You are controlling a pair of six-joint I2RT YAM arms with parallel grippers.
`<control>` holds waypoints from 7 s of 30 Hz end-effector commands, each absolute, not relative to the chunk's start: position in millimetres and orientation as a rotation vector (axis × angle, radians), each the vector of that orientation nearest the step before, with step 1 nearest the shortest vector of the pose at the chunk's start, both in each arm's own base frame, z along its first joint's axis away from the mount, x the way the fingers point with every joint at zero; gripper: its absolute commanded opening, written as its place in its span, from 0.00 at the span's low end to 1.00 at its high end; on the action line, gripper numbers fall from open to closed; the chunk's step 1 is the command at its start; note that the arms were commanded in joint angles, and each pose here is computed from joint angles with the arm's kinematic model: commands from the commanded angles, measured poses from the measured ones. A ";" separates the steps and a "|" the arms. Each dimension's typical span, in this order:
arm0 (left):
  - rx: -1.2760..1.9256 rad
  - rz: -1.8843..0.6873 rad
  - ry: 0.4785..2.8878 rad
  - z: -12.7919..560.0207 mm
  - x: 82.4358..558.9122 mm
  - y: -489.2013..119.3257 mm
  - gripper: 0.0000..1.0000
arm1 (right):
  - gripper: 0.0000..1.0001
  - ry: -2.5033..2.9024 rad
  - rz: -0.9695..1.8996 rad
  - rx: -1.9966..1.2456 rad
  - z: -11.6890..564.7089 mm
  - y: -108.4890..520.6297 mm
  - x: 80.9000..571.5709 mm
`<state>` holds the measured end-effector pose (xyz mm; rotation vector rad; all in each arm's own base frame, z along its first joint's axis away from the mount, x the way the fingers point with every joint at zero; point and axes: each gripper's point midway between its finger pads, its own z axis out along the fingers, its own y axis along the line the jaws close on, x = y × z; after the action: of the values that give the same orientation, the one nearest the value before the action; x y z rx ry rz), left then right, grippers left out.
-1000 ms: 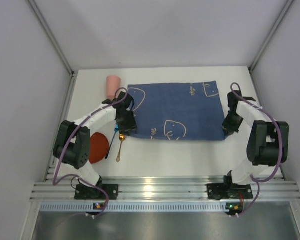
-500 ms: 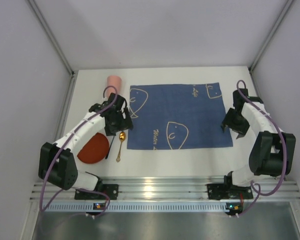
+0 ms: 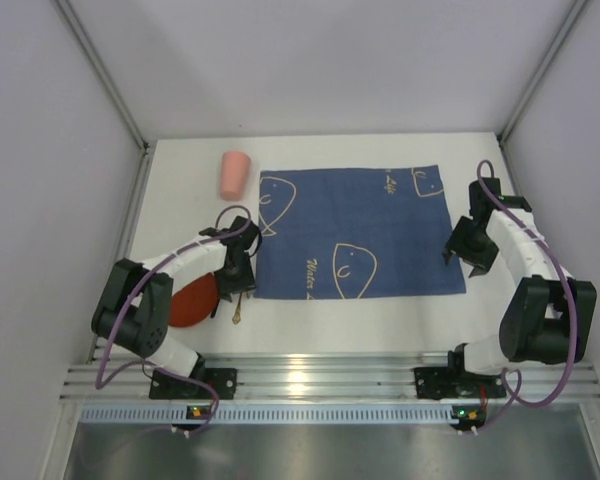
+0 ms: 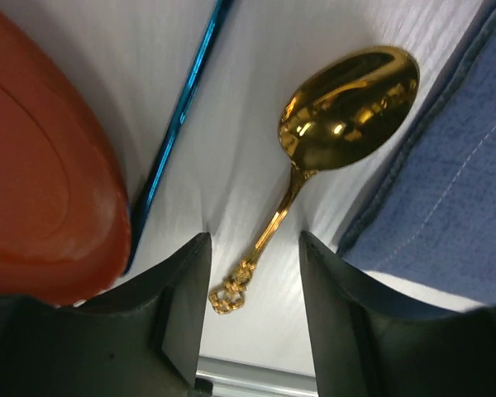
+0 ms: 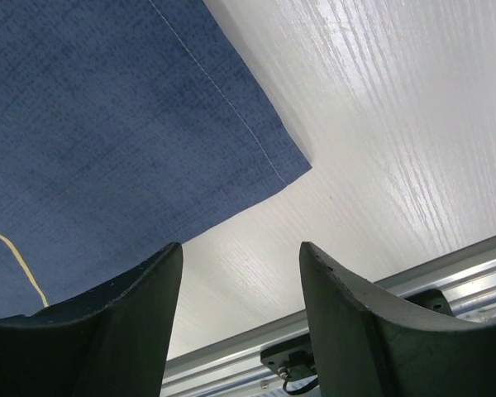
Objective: Set the dinner table for one person
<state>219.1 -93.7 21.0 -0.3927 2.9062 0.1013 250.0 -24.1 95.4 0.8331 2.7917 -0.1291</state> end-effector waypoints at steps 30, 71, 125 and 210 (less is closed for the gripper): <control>-0.145 -0.317 2.639 153.0 372.9 -221.9 0.00 | 1.00 2.470 1.191 -0.263 214.8 277.1 280.2; -0.015 -0.382 2.598 178.6 359.4 -225.1 0.98 | 0.00 2.677 0.639 0.074 127.0 149.8 337.9; -0.238 0.333 3.045 -38.6 294.0 -10.2 0.00 | 0.88 2.907 -0.172 0.421 127.8 5.1 279.3; -0.099 0.002 2.514 46.4 586.0 -36.7 0.30 | 0.88 2.860 0.014 0.477 154.4 36.6 268.0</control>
<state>578.8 -24.8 35.7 -0.1040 2.5398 0.0900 256.2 32.5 140.4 0.5026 2.8976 0.0057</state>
